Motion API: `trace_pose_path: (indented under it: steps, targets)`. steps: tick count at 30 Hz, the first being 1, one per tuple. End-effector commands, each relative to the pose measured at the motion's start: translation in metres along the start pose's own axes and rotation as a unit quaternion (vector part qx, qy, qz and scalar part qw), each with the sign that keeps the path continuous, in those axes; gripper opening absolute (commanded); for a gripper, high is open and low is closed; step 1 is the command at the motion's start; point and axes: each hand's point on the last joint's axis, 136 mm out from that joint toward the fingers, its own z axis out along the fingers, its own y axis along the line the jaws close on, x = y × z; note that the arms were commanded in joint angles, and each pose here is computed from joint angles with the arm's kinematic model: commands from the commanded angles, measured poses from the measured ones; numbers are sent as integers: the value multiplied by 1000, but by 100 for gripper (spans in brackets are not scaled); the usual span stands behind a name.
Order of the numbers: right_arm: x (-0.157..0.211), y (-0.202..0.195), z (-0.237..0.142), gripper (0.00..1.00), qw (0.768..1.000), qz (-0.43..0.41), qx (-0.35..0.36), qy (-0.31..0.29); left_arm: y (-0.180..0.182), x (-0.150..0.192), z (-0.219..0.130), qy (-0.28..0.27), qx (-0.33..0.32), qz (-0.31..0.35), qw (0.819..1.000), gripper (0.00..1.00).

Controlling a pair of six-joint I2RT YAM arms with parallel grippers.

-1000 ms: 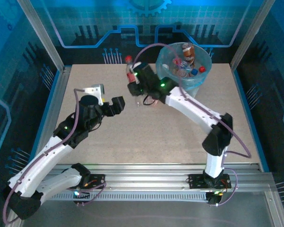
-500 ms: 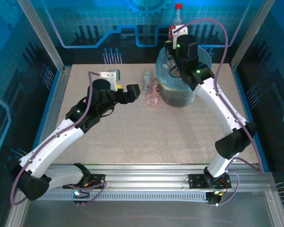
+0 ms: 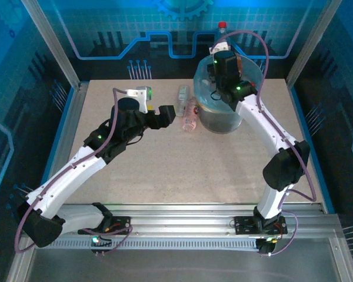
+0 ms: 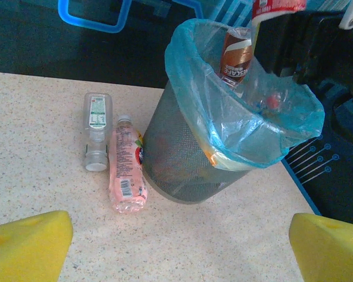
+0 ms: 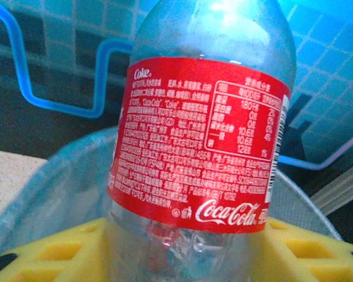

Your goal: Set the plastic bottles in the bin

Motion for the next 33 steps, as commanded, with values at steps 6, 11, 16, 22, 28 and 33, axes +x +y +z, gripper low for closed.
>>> trace_pose_path:
  steps: [6,11,16,22,28,33]
  targets:
    - [16,-22,4,67,999,23,4,37,-8,-5,1,-8,15,9,1000,96]
    - [17,-20,0,79,999,23,-6,49,-7,-5,1,-9,13,6,1000,96]
    - [19,-21,-2,78,998,29,-18,53,-6,-4,0,-12,13,2,1000,96]
    - [32,-16,7,75,995,53,-41,78,-5,-3,-1,-13,14,-2,1000,96]
    - [58,-7,29,74,988,56,-46,140,-3,0,-2,-12,13,-3,1000,96]
    - [76,20,36,62,977,66,-105,174,-2,1,-4,-13,11,-2,1000,96]
